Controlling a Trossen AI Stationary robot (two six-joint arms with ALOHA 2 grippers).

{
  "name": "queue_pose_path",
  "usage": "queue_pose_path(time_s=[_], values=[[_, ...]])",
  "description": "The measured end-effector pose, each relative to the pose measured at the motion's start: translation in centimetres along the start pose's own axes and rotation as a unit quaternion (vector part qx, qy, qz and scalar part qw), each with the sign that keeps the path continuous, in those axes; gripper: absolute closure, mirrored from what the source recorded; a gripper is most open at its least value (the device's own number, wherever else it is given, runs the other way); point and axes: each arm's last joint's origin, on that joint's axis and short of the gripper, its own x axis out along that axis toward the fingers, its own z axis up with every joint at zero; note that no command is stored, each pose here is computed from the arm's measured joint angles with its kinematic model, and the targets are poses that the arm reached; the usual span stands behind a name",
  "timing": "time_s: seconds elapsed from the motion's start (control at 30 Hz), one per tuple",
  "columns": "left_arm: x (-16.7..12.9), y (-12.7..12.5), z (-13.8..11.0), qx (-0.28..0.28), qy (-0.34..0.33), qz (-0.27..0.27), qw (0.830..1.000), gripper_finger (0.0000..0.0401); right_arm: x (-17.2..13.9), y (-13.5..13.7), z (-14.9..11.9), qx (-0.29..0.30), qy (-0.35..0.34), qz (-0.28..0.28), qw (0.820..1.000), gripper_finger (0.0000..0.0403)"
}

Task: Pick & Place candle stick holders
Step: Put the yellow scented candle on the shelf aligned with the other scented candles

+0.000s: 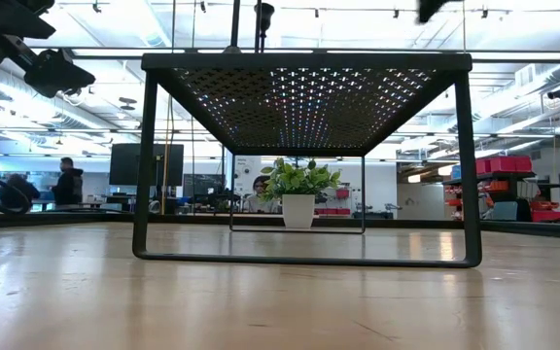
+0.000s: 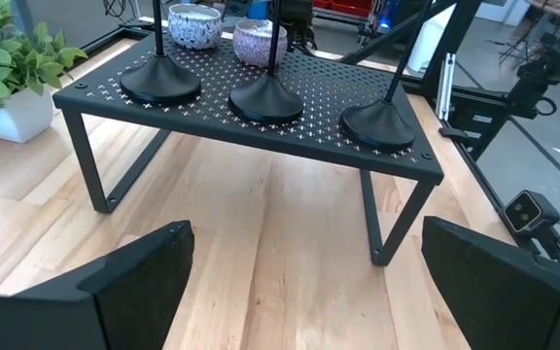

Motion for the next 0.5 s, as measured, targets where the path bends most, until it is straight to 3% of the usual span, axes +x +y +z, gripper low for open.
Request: queue_pose_path(time_s=[0.2,0.5], values=[[0.0,0.0,0.0,0.0,0.0,0.001,1.0,0.0002,-0.8,3.2,-3.6,-0.023,0.026,0.028,0.999,0.0294],[0.0,0.0,0.0,0.0,0.0,0.001,1.0,0.0002,-2.3,6.8,-9.1,0.041,0.022,0.032,0.998,0.0294]])
